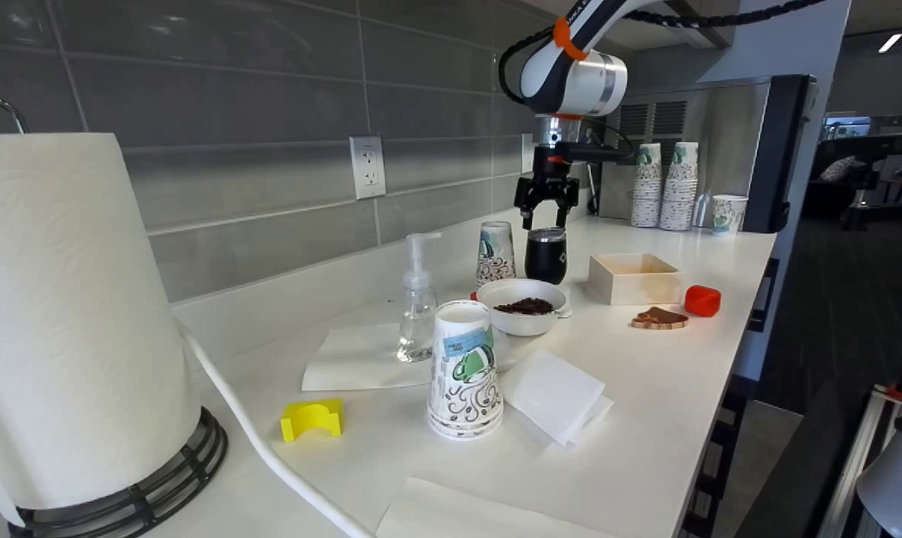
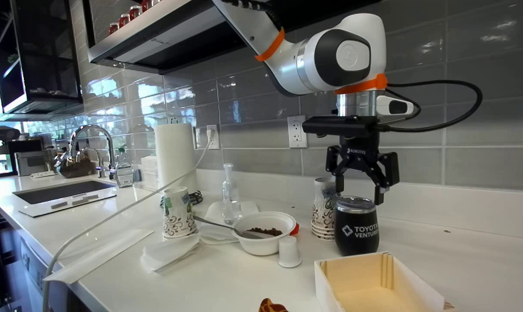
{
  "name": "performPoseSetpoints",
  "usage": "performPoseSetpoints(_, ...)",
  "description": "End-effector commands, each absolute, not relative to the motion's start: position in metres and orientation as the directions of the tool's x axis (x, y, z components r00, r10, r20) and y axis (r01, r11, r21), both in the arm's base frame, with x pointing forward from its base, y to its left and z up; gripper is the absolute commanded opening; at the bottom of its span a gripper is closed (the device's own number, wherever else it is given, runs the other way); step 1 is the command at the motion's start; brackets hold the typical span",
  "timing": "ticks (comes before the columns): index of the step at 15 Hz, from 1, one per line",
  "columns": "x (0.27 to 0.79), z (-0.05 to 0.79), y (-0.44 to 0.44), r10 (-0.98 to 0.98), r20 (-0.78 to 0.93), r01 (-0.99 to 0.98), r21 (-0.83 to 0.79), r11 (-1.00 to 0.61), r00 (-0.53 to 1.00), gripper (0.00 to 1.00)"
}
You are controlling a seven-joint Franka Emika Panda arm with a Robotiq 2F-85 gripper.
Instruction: Take the lid off the flask and place the lid on the counter top
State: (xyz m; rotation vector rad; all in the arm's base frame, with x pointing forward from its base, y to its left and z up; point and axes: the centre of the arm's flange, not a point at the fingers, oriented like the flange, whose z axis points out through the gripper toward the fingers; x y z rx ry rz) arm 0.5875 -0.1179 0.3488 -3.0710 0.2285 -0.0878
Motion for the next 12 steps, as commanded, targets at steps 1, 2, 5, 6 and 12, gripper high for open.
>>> performPoseSetpoints(1,0.596,0.3518,-0.1177,-0.147,0.045,-0.143,-0.078,-0.987,0.988,1.0)
performPoseSetpoints(2,0.5964,0.3506,-0.1166,-0.144,0.041,-0.14,-0.078,-0.987,0.989,1.0)
performPoseSetpoints(5,0.5971,0.3491,-0.1151,-0.141,0.039,-0.138,-0.076,-0.988,0.989,1.0)
performPoseSetpoints(6,0.5972,0.3491,-0.115,-0.141,0.038,-0.138,-0.075,-0.988,0.989,1.0)
performPoseSetpoints(12,0.5962,0.3485,-0.1198,-0.142,0.036,-0.14,-0.052,-0.989,0.989,1.0)
